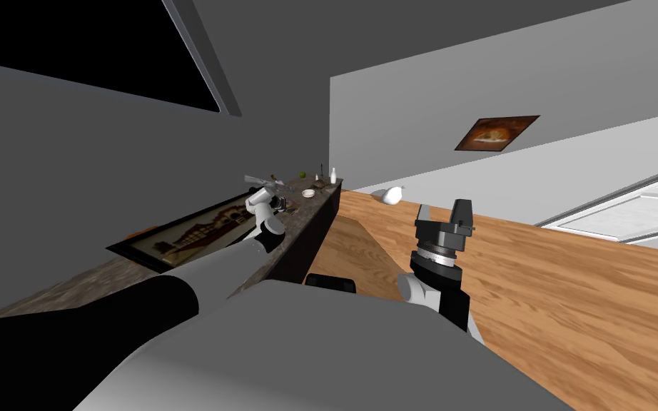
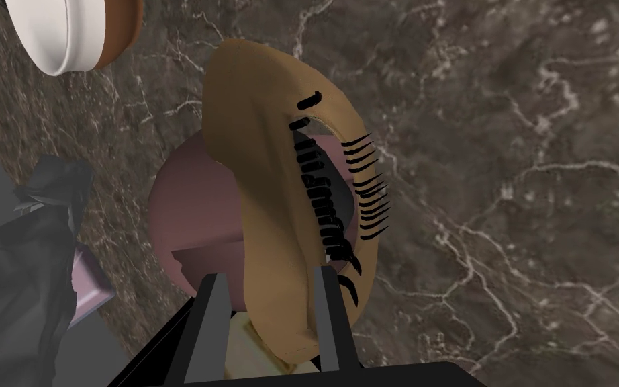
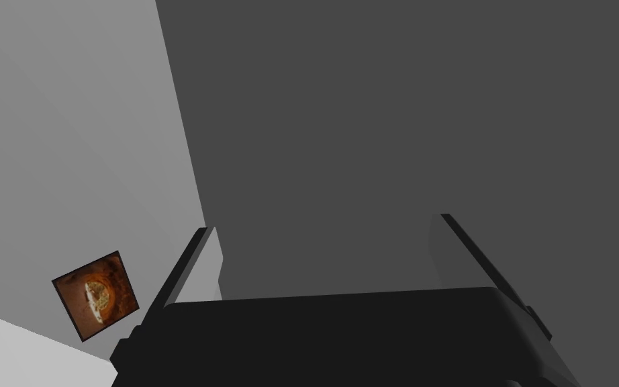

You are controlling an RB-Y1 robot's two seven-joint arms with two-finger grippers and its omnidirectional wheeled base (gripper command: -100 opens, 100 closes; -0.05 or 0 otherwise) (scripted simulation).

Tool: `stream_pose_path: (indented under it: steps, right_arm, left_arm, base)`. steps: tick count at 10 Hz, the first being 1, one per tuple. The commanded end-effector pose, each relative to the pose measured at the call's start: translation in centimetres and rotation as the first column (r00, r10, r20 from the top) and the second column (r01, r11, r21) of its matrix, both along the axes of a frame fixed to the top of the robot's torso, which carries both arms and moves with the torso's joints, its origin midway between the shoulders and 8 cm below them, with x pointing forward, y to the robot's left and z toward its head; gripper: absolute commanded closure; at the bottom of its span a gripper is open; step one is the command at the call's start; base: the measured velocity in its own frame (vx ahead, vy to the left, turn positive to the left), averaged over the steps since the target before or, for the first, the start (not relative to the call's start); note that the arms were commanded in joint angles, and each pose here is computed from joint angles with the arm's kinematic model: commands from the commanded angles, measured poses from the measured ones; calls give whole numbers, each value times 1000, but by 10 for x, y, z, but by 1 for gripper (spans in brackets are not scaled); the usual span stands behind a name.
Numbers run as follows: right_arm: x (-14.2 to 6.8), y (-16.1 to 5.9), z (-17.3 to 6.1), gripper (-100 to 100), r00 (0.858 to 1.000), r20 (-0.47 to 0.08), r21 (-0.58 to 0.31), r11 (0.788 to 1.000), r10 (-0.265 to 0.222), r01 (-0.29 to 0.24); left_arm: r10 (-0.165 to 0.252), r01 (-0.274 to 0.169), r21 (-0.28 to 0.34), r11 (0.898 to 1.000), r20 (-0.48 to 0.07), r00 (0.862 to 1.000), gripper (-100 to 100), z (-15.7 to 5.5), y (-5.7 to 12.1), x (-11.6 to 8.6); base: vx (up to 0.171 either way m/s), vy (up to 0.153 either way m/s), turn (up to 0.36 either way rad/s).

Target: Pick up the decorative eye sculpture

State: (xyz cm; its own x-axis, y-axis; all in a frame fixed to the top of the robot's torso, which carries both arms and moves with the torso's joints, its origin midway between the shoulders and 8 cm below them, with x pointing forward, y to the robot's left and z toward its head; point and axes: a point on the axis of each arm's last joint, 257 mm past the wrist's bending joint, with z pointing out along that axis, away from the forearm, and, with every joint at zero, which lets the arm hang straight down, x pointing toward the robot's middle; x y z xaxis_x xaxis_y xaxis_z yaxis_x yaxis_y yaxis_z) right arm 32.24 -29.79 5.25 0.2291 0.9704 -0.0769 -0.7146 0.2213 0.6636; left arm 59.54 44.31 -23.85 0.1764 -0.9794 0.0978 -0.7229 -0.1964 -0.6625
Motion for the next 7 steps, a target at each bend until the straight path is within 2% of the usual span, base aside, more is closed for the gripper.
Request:
stream_pose_path:
  steps: [1, 2, 3, 6, 7]
  right_arm:
    - [0, 0, 0, 0, 1000, 0, 0, 1000, 0, 0]
    - [0, 0, 0, 0, 1000, 0, 0, 1000, 0, 0]
    - [0, 0, 0, 0, 1000, 0, 0, 1000, 0, 0]
    - [0, 0, 0, 0, 1000, 0, 0, 1000, 0, 0]
    - [0, 0, 0, 0, 1000, 0, 0, 1000, 0, 0]
  left_arm:
    - [-13, 13, -5, 1000, 33, 999, 100, 12, -9, 12]
    - [-31, 31, 16, 999, 30, 999, 100, 15, -12, 15]
    - [-10, 11, -13, 1000, 57, 998, 100, 22, -11, 23]
    - [-74, 73, 29, 997, 65, 995, 100, 33, -31, 35]
    - [-52, 52, -7, 999, 89, 995, 100, 39, -30, 42]
  base:
    - [-3, -9, 110]
    - [2, -1, -15]
    - [1, -4, 112]
    - [1, -3, 36]
    - [-1, -4, 131]
